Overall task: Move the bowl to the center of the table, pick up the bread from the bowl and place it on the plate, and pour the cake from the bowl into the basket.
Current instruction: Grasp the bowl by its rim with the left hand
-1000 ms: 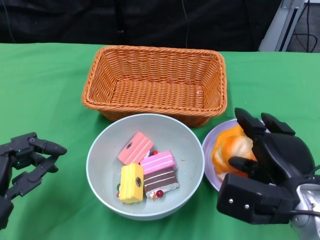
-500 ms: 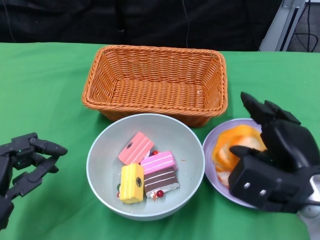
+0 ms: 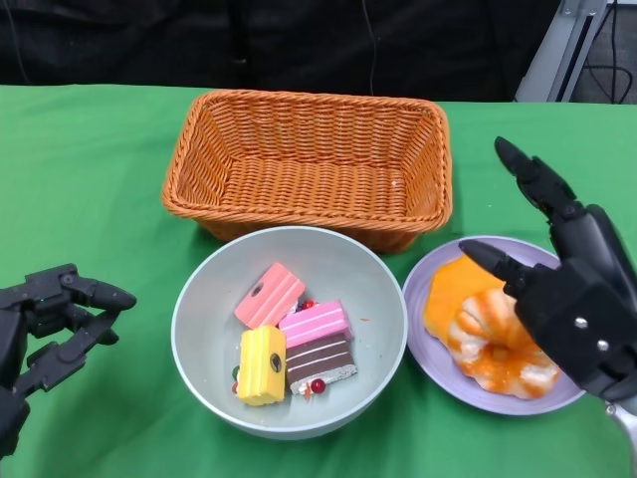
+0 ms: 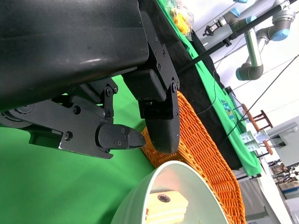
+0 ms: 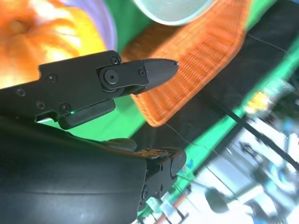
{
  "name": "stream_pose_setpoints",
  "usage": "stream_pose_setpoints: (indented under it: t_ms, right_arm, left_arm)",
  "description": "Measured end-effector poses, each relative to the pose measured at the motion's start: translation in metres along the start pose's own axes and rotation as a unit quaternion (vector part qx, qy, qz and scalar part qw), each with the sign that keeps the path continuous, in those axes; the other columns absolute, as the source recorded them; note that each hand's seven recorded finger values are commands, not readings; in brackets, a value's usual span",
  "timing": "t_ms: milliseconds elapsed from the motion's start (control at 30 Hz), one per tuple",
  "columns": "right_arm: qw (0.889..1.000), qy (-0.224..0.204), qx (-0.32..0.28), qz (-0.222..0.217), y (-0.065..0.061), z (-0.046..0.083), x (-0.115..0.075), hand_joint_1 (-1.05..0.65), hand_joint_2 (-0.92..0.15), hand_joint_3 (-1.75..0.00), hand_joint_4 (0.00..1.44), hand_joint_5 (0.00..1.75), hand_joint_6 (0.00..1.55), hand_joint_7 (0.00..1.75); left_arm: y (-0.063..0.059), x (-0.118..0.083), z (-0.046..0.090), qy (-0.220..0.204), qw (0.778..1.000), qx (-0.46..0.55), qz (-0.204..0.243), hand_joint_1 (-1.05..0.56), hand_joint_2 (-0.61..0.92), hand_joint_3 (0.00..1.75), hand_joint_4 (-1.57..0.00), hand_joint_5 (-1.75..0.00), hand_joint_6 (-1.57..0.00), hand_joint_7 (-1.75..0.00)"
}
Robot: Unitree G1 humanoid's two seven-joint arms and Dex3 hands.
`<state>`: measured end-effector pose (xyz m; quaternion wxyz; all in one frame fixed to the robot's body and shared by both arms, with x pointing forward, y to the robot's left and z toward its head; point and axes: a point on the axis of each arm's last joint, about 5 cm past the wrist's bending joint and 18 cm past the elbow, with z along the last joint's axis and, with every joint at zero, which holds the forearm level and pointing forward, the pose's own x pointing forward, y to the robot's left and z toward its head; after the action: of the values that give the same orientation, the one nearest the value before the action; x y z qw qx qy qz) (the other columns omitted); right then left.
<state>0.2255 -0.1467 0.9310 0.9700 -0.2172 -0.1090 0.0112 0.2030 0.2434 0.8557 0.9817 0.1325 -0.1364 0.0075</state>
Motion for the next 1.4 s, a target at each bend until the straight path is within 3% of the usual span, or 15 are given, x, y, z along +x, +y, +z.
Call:
stream_pose_setpoints:
  t_ms: [167, 333, 433, 467, 567, 767, 867, 933, 1067, 1200, 1300, 1367, 1400]
  right_arm:
    - [0.991, -0.070, 0.106, -0.040, 0.006, 0.003, -0.009, -0.65, -0.92, -0.25, 0.43, 0.17, 0.45, 0.09]
    - [0.979, -0.068, 0.187, -0.039, 0.009, 0.003, -0.028, -0.57, -0.92, -0.22, 0.59, 0.25, 0.58, 0.12]
    - [0.967, -0.070, 0.243, -0.031, 0.007, 0.008, -0.038, -0.46, -0.92, -0.18, 0.71, 0.33, 0.70, 0.16]
    - [0.962, -0.066, 0.262, -0.029, 0.007, 0.009, -0.041, -0.41, -0.92, -0.18, 0.69, 0.52, 0.74, 0.21]
    - [0.948, -0.051, 0.314, -0.018, 0.007, 0.011, -0.049, -0.37, -0.92, -0.19, 0.64, 0.78, 0.76, 0.27]
    - [0.923, -0.026, 0.383, 0.008, 0.005, 0.013, -0.060, -0.30, -0.92, -0.29, 0.66, 1.04, 0.78, 0.38]
    - [0.917, -0.027, 0.397, 0.022, 0.004, 0.015, -0.062, -0.24, -0.79, -0.58, 0.73, 1.27, 0.74, 0.79]
    - [0.916, -0.029, 0.398, 0.034, 0.004, 0.016, -0.064, -0.23, -0.66, -0.81, 0.73, 1.39, 0.71, 1.00]
    - [0.911, -0.024, 0.409, 0.048, 0.005, 0.016, -0.064, -0.21, -0.59, -0.98, 0.71, 1.54, 0.66, 1.21]
    - [0.903, -0.008, 0.426, 0.058, 0.005, 0.015, -0.064, -0.21, -0.57, -1.05, 0.69, 1.58, 0.62, 1.30]
    - [0.901, -0.006, 0.429, 0.062, 0.005, 0.016, -0.062, -0.21, -0.57, -1.07, 0.68, 1.61, 0.60, 1.34]
    - [0.909, -0.012, 0.413, 0.061, 0.005, 0.016, -0.061, -0.20, -0.55, -1.06, 0.69, 1.61, 0.60, 1.36]
    - [0.923, -0.025, 0.381, 0.056, 0.005, 0.017, -0.060, -0.20, -0.55, -1.05, 0.69, 1.61, 0.59, 1.37]
  left_arm:
    - [0.000, 0.001, 0.002, -0.006, 1.000, 0.001, 0.000, -0.06, 0.92, 0.26, -0.85, -1.18, -0.93, -0.78]
    - [0.000, 0.000, 0.002, -0.006, 1.000, 0.001, -0.002, -0.06, 0.92, 0.27, -0.84, -1.18, -0.92, -0.78]
    - [0.001, 0.000, 0.002, -0.007, 1.000, -0.004, -0.016, -0.09, 0.92, 0.21, -0.84, -1.03, -0.93, -0.67]
    - [0.002, 0.000, 0.002, -0.008, 1.000, -0.007, -0.022, -0.12, 0.92, 0.15, -0.82, -0.90, -0.93, -0.50]
    - [0.005, 0.001, 0.003, -0.011, 0.999, -0.006, -0.041, -0.18, 0.92, 0.08, -0.83, -0.74, -0.96, -0.29]
    - [0.008, 0.001, 0.005, -0.026, 0.998, 0.005, -0.058, -0.18, 0.92, 0.08, -0.86, -0.69, -0.99, -0.20]
    - [0.008, 0.001, 0.005, -0.026, 0.997, 0.004, -0.068, -0.26, 0.92, 0.07, -0.80, -0.65, -0.97, -0.16]
    - [0.010, 0.000, 0.005, -0.030, 0.997, 0.008, -0.077, -0.36, 0.92, 0.07, -0.76, -0.47, -0.93, -0.08]
    - [0.020, 0.000, 0.009, -0.059, 0.990, 0.053, -0.114, -0.47, 0.92, 0.09, -0.64, -0.18, -0.76, -0.01]
    - [0.033, 0.005, 0.022, -0.118, 0.962, 0.151, -0.195, -0.54, 0.92, 0.08, -0.58, -0.10, -0.65, 0.00]
    - [0.034, 0.007, 0.030, -0.161, 0.936, 0.206, -0.235, -0.56, 0.92, 0.06, -0.59, -0.07, -0.64, 0.00]
    - [0.030, 0.008, 0.035, -0.194, 0.918, 0.232, -0.258, -0.55, 0.92, 0.05, -0.60, -0.07, -0.66, -0.01]
    - [0.028, 0.008, 0.036, -0.207, 0.910, 0.241, -0.267, -0.54, 0.92, 0.04, -0.61, -0.07, -0.67, -0.01]
